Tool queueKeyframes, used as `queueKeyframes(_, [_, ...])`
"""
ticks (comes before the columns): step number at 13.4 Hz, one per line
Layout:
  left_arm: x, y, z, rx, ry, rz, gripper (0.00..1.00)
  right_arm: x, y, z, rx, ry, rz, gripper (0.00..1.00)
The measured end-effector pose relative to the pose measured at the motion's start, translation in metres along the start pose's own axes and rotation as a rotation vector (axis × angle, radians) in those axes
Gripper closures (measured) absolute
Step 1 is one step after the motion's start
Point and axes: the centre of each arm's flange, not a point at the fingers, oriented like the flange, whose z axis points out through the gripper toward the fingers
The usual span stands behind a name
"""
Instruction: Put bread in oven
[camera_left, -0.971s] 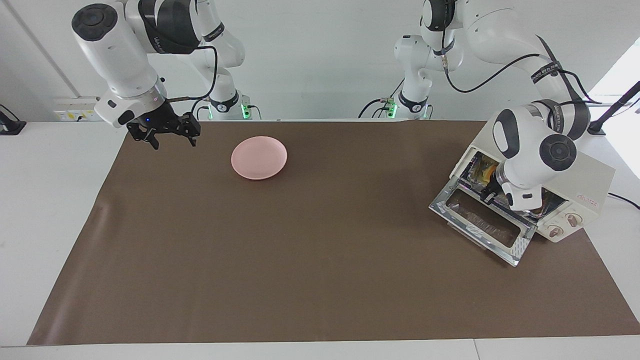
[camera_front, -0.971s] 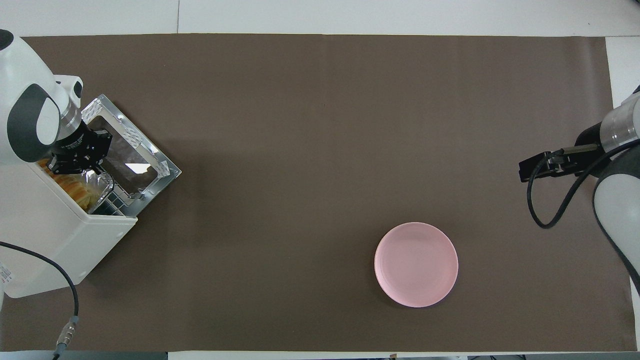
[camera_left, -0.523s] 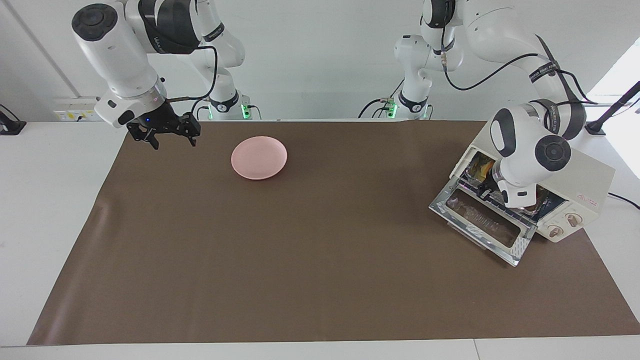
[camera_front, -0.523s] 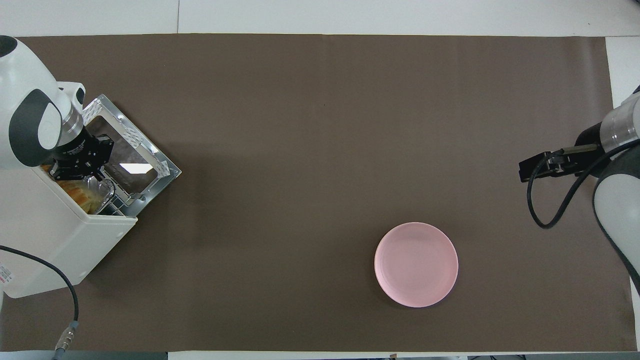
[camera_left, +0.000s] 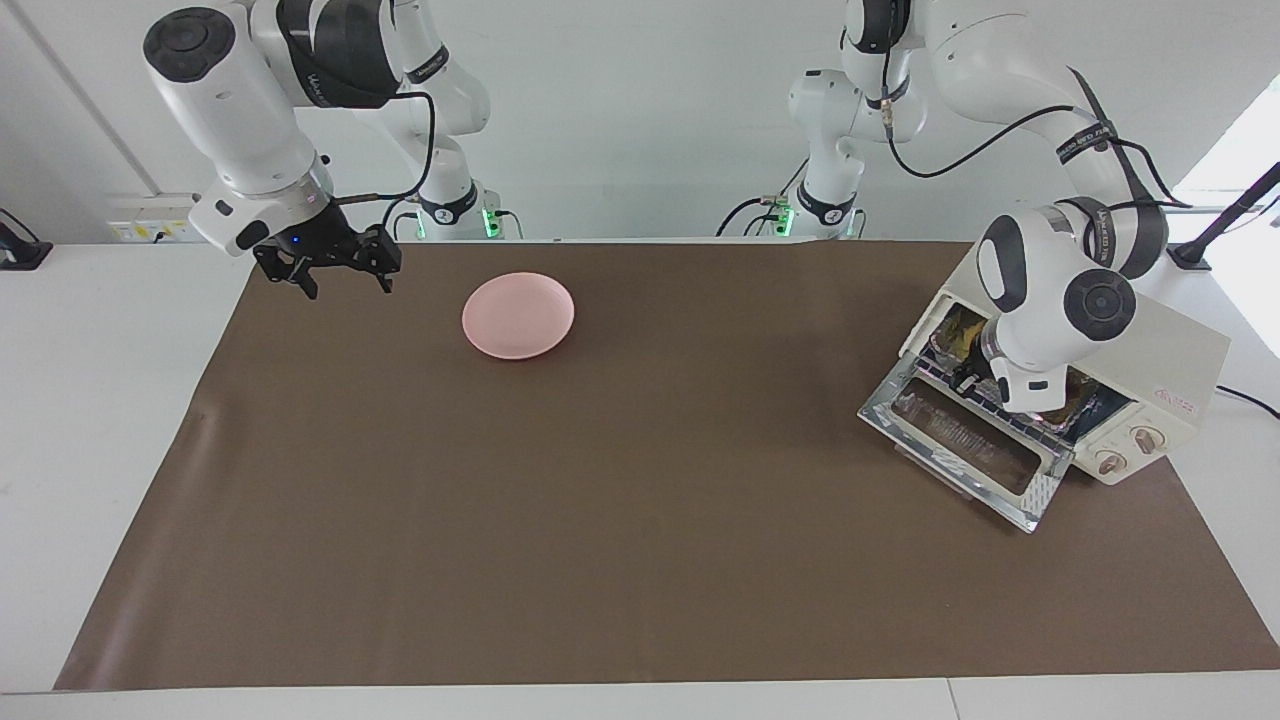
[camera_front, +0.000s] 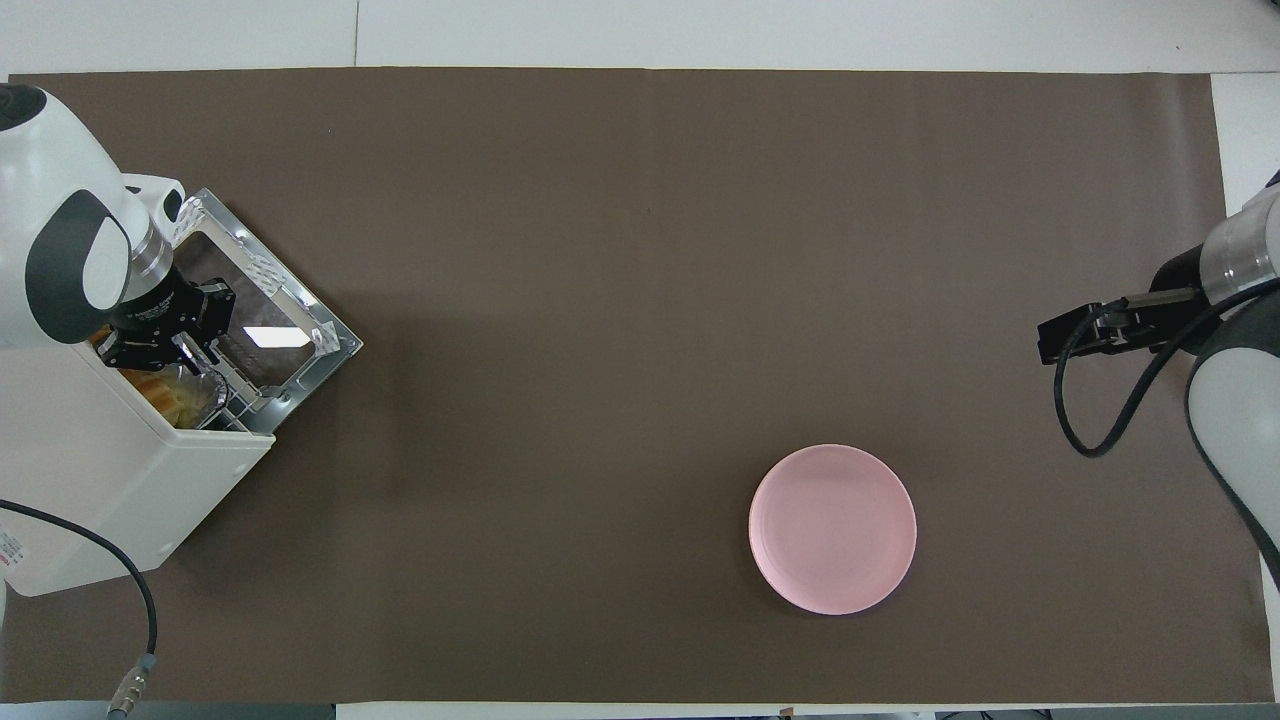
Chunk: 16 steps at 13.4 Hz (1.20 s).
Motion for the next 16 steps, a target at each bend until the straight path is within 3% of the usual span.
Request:
queueKeyframes(6, [0.005,0.006,-0.028,-0.050,0.099,0.018,0.03,0.000,0.000,0.000,0.000,0.000,0.000,0.00])
queueKeyframes(11, [0.002,0.004,-0.081,-0.111,0.189,0.113,0.00,0.000,0.000,0.000,0.000,0.000,0.000,0.00])
queueKeyframes(16, [-0.022,-0.007,-0.135,-0.145,0.161,0.326,0.00,0.000,0.000,0.000,0.000,0.000,0.000,0.00])
